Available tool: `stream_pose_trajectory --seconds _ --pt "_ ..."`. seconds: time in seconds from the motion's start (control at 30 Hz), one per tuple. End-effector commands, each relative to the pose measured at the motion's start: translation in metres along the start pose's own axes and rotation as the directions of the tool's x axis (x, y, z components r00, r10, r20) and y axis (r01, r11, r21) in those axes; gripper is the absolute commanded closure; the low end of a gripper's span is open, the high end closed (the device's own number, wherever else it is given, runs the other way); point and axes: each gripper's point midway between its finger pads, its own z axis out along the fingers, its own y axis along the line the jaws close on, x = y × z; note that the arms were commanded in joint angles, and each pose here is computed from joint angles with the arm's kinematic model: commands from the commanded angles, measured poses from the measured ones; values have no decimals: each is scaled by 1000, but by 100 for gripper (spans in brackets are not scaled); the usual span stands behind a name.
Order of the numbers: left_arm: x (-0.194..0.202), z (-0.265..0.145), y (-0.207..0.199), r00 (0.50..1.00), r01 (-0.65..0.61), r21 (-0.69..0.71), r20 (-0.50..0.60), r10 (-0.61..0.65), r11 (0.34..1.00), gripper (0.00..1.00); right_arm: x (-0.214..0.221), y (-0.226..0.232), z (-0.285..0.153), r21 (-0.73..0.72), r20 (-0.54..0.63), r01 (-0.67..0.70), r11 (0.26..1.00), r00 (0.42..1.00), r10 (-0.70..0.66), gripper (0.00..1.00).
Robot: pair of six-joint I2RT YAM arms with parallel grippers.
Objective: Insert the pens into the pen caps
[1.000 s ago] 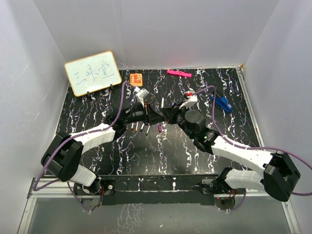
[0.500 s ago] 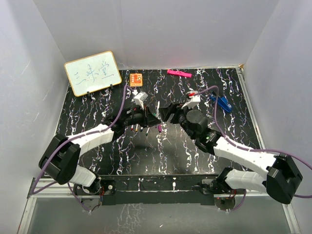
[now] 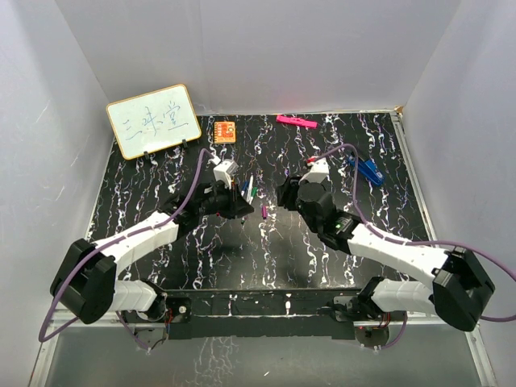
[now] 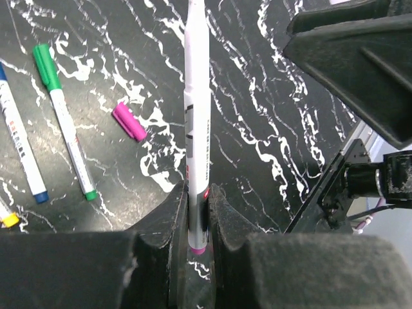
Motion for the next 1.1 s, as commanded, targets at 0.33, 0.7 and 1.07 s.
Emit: stream_pose_trajectory --seconds 0.33,0.7,1.07 --pt "38 -15 19 995 35 -85 -85 -42 996 100 71 1 37 32 -292 123 992 950 -108 56" --pt "50 -8 18 989 67 -52 -128 -74 996 100 100 0 62 55 -380 181 982 913 -147 54" --pt "56 -6 18 987 81 -40 -138 -86 996 100 123 -2 73 56 -438 207 977 884 -162 64"
